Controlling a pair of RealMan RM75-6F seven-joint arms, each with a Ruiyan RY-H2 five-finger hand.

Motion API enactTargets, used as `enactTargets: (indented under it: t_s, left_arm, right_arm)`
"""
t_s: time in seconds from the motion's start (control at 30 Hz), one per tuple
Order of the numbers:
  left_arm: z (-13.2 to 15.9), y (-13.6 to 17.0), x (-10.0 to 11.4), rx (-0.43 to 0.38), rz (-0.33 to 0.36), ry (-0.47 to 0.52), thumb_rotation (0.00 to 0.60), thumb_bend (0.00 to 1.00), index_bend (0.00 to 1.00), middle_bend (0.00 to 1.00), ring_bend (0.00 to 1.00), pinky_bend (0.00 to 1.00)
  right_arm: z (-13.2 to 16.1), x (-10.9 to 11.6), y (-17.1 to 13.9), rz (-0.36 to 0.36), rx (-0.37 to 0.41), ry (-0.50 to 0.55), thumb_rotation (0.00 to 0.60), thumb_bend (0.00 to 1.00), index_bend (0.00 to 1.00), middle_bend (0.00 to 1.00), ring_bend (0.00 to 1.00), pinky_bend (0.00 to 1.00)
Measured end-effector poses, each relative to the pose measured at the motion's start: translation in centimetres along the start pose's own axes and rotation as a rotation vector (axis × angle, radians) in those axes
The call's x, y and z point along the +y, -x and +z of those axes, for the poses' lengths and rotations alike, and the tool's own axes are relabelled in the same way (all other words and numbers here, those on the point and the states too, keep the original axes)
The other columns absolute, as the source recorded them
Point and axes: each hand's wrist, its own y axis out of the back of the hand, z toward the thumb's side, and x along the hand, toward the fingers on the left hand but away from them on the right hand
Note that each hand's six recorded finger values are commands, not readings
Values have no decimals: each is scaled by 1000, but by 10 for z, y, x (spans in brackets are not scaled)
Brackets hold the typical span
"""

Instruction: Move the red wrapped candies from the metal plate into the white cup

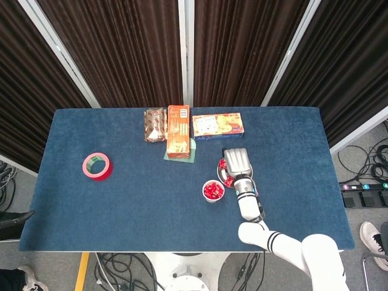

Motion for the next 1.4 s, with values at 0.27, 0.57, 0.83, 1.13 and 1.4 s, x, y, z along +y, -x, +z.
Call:
enactTargets:
  t_s: [0.27,0.57,0.83,1.13,1.4]
  left_arm:
    - [-1,0,-1,-1,-5,3,533,122,126,75,34,110]
    - [-2,-1,-1,-2,-4,1,535,122,126,75,34,110]
    - [-2,-2,-2,0,-6,1,535,122,126,75,34,110]
    - [-3,-2,-3,2,-10,3,531,122,126,75,34,110]
    - [-1,-3,-2,-4,-7,3,533,122,127,75,34,110]
  right_arm:
    - [4,-7,0,2,0,8,600,101,484,1000,1000,1000]
    - [-4,-8,0,2,-16,5,600,107,501,1000,1000,1000]
    - [-4,-12,2,27,-15,-1,600,121,511,1000,1000,1000]
    - [-1,-14,3,39,-6,4,600,145,585,1000,1000,1000]
    - [-1,-5,1,9,6,17,600,166,616,1000,1000,1000]
